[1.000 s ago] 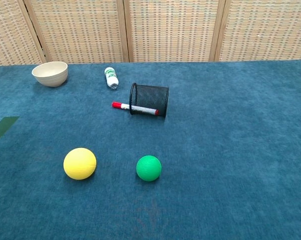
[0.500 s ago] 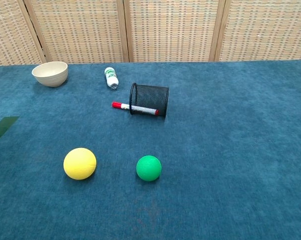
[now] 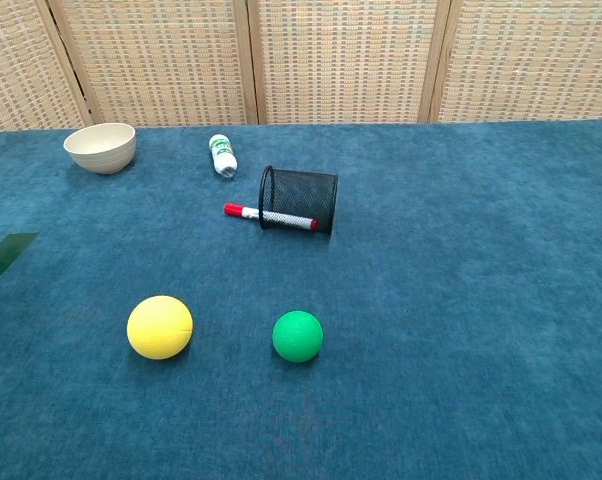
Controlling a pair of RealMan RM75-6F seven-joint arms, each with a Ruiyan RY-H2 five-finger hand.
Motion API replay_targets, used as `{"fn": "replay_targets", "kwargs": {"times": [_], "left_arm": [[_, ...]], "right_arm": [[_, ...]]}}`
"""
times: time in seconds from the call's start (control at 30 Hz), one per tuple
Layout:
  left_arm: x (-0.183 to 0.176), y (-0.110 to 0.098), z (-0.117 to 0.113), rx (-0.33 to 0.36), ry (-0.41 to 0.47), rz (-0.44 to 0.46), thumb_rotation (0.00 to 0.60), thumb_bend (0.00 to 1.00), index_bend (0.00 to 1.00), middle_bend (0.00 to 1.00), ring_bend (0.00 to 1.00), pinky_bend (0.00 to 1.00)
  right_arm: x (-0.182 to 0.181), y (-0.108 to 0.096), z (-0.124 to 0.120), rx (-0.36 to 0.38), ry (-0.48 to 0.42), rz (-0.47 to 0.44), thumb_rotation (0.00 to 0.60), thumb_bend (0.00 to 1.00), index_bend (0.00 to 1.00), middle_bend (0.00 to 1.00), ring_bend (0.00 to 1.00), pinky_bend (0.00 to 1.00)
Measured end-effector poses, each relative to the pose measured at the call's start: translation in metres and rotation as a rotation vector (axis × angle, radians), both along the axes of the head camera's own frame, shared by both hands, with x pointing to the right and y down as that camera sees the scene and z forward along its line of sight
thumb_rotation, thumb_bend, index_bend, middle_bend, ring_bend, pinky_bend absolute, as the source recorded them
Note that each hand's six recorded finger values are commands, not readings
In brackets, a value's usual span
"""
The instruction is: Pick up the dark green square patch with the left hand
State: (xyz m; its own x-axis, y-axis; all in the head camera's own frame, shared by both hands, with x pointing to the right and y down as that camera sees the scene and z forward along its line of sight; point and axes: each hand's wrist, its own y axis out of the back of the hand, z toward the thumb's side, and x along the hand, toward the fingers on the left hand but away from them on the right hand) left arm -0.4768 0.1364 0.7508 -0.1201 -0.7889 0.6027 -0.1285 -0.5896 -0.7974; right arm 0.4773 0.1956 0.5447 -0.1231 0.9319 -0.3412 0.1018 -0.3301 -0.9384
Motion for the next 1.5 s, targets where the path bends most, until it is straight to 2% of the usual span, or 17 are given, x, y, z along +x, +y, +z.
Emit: {"fn": "replay_targets", "kwargs": {"times": [0.97,1.2,1.3,1.5], "left_arm": [[0.006,-0.007,0.01,-0.015,-0.047,0.03,0.6,0.25,0.38,0.0,0.0,0.0],[0.01,-0.014,0.01,-0.011,-0.05,0.038,0.6,0.32,0.38,0.0,0.0,0.0],[0.012,-0.019,0.009,-0.002,-0.048,0.039,0.6,0.37,0.38,0.0,0.0,0.0],[0.013,-0.032,-0.002,0.056,-0.042,0.029,0.6,0.37,0.38,0.0,0.0,0.0]], "right_arm": [[0.002,0.0,0.001,-0.004,0.002,0.007,0.6,0.0,0.0,0.0,0.0,0.0],[0.002,0.001,0.002,-0.003,0.003,0.008,0.6,0.0,0.0,0.0,0.0,0.0],[0.002,0.001,0.002,-0.004,0.004,0.01,0.6,0.0,0.0,0.0,0.0,0.0],[0.003,0.001,0.002,-0.003,0.004,0.012,0.6,0.0,0.0,0.0,0.0,0.0]]}}
